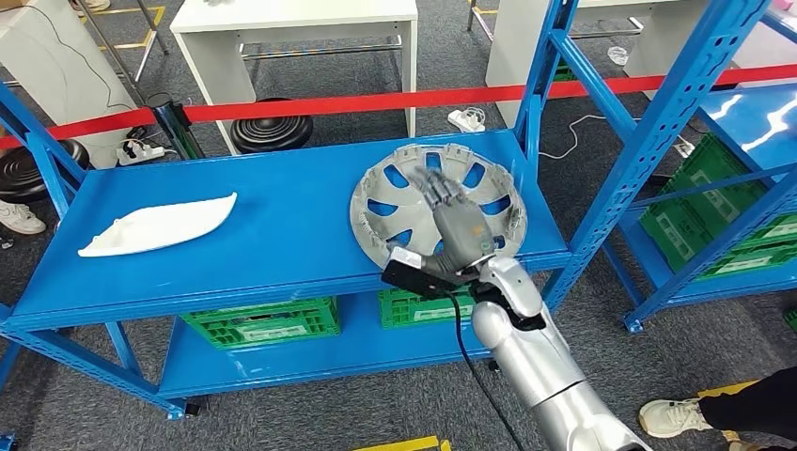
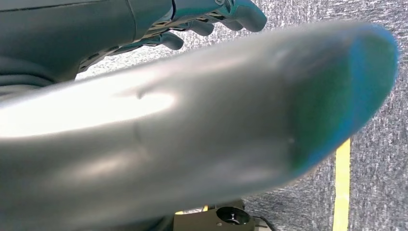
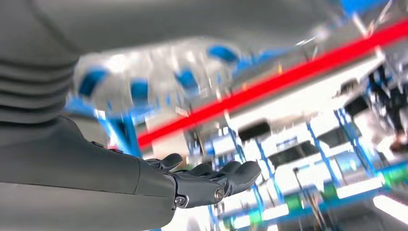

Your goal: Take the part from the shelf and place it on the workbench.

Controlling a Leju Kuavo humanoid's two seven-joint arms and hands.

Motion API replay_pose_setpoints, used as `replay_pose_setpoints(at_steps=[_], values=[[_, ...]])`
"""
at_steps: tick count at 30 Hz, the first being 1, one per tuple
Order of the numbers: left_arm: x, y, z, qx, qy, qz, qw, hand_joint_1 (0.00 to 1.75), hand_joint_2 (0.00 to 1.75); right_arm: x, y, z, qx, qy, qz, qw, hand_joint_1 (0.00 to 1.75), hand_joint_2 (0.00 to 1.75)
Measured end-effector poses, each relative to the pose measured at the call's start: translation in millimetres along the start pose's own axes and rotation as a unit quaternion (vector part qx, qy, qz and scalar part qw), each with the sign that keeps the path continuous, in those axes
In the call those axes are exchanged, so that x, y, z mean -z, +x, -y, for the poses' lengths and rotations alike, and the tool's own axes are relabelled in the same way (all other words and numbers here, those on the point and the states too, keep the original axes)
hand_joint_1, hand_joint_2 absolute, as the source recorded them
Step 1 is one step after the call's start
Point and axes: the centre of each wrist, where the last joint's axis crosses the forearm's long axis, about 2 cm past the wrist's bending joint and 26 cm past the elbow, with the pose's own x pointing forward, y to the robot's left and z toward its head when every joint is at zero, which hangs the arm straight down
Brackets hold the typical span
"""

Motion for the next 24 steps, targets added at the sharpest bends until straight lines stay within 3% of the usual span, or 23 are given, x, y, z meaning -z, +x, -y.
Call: replay_pose_setpoints(at_steps=[7,24], values=[[0.0,2.2,1.3,0.009,-0.004,-0.002,1.0,0.0,0.0,-13.2,-8.2,-24.6,0.042,0.035,-0.013,0.998,0.0,1.75],[0.8,6.3,2.4,0.015,-0.008,0.002,1.0,0.0,0.0,-27.7,-20.4,-46.6,0.08,0.064,-0.032,0.994,0.0,1.75]])
